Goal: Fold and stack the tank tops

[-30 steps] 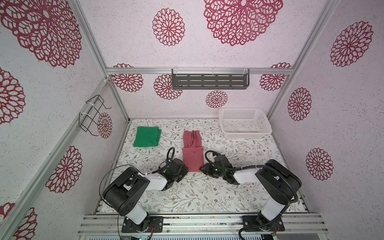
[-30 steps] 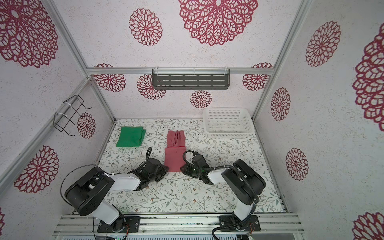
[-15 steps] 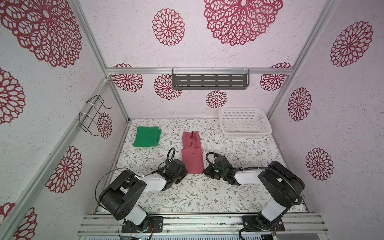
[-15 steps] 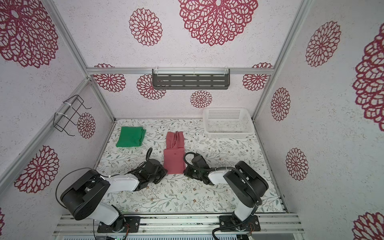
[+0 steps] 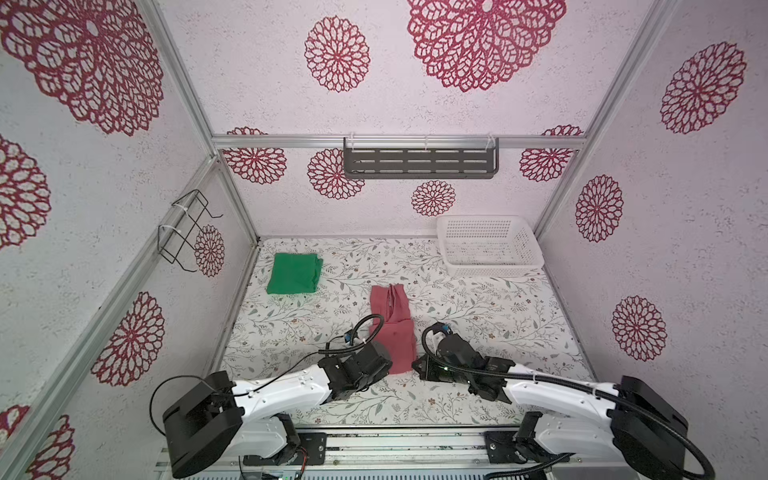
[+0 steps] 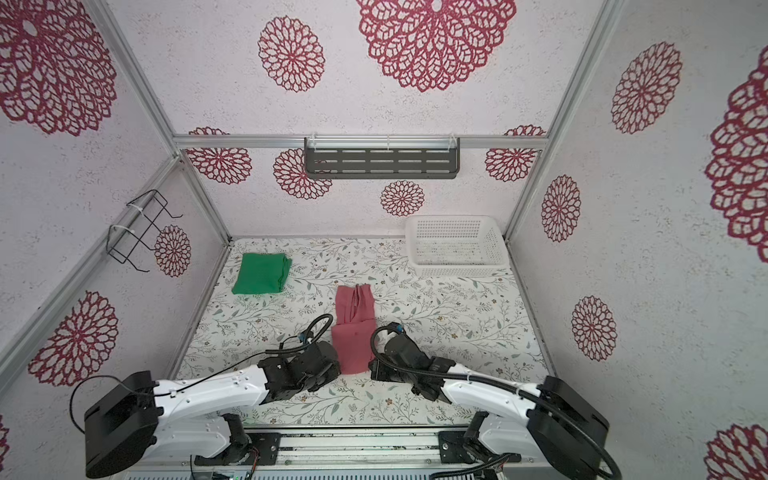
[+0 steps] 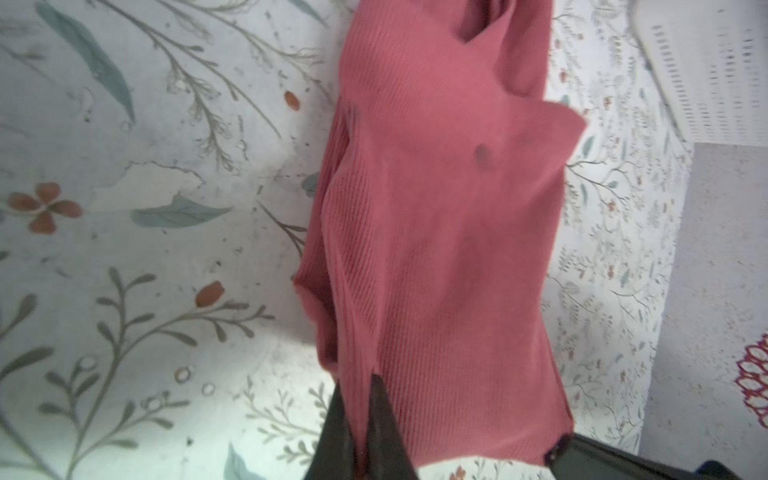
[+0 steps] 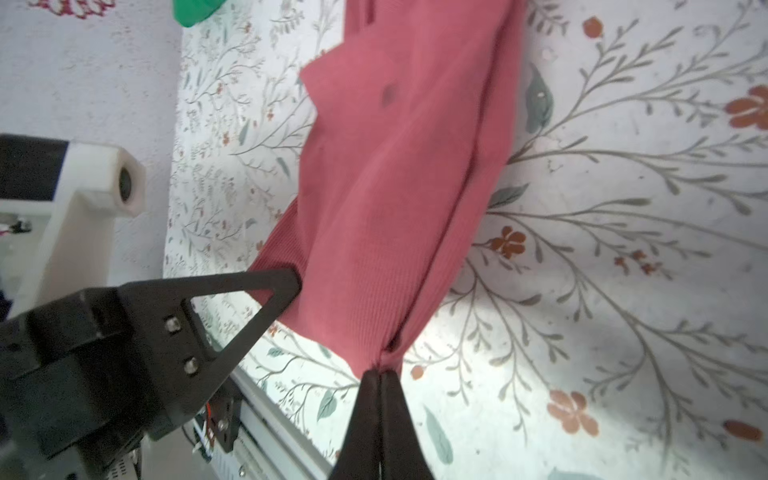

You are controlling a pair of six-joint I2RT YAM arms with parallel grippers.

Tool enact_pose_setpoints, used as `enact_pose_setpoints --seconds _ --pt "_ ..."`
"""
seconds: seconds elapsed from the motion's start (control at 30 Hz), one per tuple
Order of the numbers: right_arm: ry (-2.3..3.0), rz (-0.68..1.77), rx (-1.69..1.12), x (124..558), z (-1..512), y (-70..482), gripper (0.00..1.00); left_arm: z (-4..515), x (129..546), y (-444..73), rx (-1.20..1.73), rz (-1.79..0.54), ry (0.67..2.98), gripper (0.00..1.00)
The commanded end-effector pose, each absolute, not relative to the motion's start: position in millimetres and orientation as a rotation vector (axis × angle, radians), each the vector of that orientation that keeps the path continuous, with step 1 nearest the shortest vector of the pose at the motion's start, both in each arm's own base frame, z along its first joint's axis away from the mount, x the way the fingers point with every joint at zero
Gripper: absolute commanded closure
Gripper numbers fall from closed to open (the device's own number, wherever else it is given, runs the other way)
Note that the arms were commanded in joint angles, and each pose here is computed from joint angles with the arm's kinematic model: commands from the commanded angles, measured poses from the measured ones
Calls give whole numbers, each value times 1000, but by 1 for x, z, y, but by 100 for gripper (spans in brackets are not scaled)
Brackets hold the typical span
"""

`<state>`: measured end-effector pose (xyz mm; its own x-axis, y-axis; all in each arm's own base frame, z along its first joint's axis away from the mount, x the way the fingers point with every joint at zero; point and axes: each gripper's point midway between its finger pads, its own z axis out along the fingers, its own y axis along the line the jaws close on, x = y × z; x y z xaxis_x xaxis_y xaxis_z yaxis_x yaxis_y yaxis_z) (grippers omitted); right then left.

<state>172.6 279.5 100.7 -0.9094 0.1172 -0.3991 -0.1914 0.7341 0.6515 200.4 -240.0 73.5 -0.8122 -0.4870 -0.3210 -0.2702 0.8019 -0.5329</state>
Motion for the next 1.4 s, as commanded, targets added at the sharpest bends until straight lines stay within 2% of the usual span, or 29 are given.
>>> enact_pose_setpoints --seconds 0.0,0.2,0.6,1.37 --pt "2488 910 -61 176 116 262 100 100 206 -219 -567 -560 2472 100" --pt "2415 846 -138 189 146 261 100 136 219 -217 -496 -580 2436 100" --pt "2362 756 -157 250 170 258 100 154 281 -211 -423 -594 2424 100" --pt "2348 717 -125 359 162 256 100 128 414 -216 -363 -681 2447 100"
